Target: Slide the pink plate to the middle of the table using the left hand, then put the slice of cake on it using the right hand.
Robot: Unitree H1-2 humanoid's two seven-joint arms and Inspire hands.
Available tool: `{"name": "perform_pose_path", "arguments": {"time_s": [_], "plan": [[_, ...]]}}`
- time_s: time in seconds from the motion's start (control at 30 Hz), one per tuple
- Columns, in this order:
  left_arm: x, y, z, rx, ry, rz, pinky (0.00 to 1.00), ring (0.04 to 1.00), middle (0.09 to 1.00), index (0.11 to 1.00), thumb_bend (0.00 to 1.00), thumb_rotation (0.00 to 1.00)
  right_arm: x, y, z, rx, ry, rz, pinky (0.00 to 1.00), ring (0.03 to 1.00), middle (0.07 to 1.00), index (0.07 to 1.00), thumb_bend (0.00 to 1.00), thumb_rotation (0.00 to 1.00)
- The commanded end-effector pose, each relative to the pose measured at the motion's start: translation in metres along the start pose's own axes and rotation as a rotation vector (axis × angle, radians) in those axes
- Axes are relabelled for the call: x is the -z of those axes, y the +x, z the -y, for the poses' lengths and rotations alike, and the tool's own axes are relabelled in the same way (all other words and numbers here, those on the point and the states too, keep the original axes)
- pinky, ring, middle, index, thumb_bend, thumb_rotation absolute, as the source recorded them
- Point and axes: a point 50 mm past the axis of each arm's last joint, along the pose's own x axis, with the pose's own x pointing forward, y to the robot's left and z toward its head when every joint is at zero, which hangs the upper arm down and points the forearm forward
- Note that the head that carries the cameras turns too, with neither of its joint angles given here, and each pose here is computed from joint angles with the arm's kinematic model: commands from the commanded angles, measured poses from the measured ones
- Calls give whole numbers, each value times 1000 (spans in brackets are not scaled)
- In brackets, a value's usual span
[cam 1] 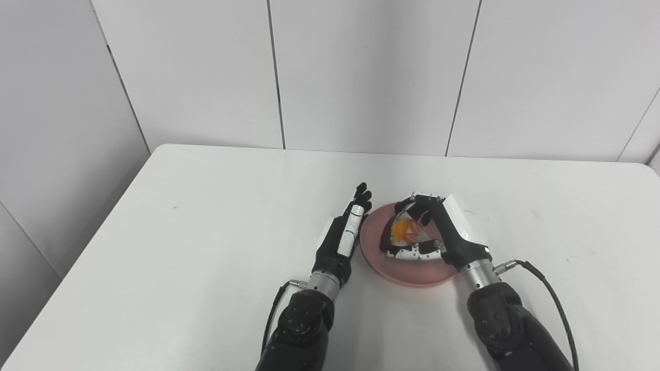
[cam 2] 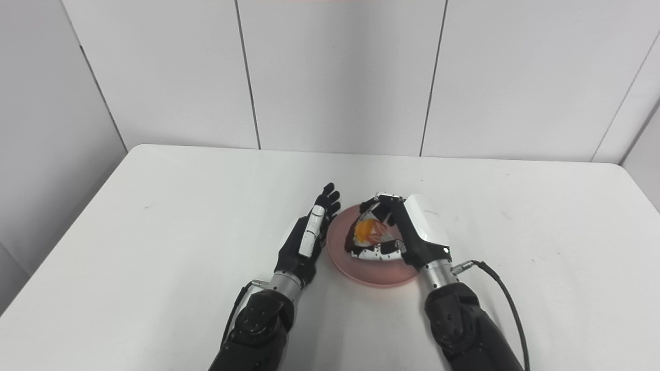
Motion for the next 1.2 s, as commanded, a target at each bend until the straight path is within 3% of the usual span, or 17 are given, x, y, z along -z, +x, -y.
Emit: {"name": "perform_pose_path", "arguments": {"time_s": [0.0, 0.07, 0.13, 0.17, 0.23, 0.37, 0.6, 0.77, 1.0, 1.07, 1.17], "plan": [[6, -8, -10, -9, 11, -14, 1000, 1000, 1000, 1000, 664, 1000, -18, 24, 21, 17, -35, 84, 478, 552, 477, 521, 516, 0], [6, -8, -11, -5, 9, -17, 1000, 1000, 1000, 1000, 669, 1000, -17, 24, 23, -32, -62, 60, 535, 604, 482, 517, 517, 0], [5, -8, -11, -4, 7, -18, 1000, 1000, 1000, 1000, 668, 1000, -17, 25, 25, -72, -72, 39, 643, 719, 711, 503, 505, 118], [5, -8, -12, -6, 2, -17, 1000, 1000, 1000, 1000, 668, 1000, -17, 25, 26, -104, -78, 24, 660, 737, 743, 501, 503, 133], [4, -7, -12, -9, -12, -15, 1000, 1000, 1000, 1000, 666, 1000, -18, 25, 29, -154, -83, 2, 719, 818, 825, 770, 560, 380], [2, -6, -14, -17, -25, -15, 1000, 1000, 1000, 1000, 661, 1000, -19, 25, 32, -200, -84, -17, 746, 862, 868, 855, 617, 564], [2, -6, -19, -23, -29, -7, 1000, 1000, 1000, 1000, 669, 1000, -18, 25, 34, -261, -110, -56, 912, 918, 915, 907, 646, 704], [2, -6, -22, -39, -36, -1, 1000, 1000, 1000, 1000, 670, 1000, -19, 25, 36, -262, -115, -44, 955, 941, 940, 924, 651, 720], [3, -4, -24, -62, -38, 1, 1000, 1000, 1000, 1000, 652, 1000, -15, 22, 39, -177, -88, -1, 965, 976, 998, 959, 654, 715], [3, -3, -23, -64, -36, 6, 1000, 1000, 1000, 1000, 649, 1000, -12, 20, 40, -136, -54, 7, 951, 990, 1000, 991, 656, 809], [4, -2, -23, -66, -36, 10, 1000, 1000, 1000, 1000, 643, 1000, -9, 16, 42, -65, 12, 11, 931, 989, 1000, 999, 662, 825]]}}
